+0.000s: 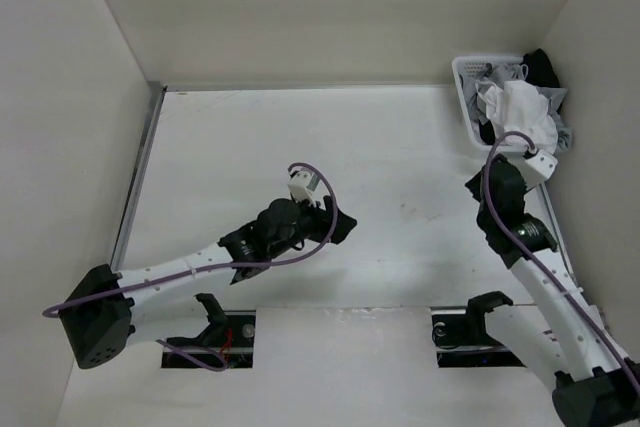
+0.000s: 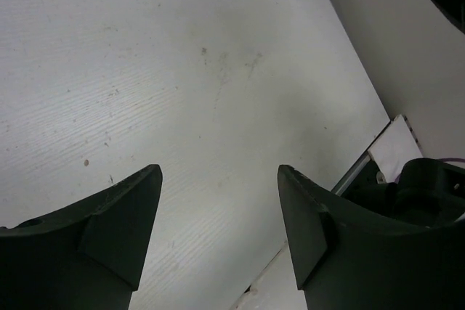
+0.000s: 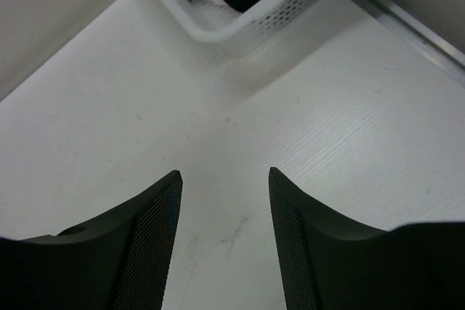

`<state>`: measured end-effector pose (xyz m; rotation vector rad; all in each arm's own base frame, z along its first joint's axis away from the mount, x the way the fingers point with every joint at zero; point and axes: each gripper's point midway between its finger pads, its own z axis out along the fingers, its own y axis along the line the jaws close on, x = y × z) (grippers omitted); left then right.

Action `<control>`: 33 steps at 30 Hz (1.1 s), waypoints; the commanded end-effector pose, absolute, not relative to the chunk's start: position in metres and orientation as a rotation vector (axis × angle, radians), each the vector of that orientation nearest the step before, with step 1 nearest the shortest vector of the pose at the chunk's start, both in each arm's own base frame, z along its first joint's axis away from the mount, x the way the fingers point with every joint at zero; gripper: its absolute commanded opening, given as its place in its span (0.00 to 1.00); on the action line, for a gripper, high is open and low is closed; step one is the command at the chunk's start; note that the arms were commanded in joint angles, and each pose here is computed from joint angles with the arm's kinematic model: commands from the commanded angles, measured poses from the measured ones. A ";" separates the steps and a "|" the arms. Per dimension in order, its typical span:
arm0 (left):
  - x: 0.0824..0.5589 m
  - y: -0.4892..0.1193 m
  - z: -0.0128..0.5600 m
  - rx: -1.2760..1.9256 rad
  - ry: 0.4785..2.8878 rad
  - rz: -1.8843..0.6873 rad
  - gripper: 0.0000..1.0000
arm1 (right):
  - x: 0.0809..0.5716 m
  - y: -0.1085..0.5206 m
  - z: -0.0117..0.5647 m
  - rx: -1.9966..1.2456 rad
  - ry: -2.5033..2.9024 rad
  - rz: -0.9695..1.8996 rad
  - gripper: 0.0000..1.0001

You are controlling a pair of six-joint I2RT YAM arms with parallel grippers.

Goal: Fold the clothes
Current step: Grab the tank top from the pile

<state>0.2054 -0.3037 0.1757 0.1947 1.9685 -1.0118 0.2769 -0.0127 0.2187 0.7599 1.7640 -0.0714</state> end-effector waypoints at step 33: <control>0.253 -0.299 0.130 0.131 1.942 -1.009 0.44 | 0.457 -0.207 0.172 0.970 1.845 -0.373 0.31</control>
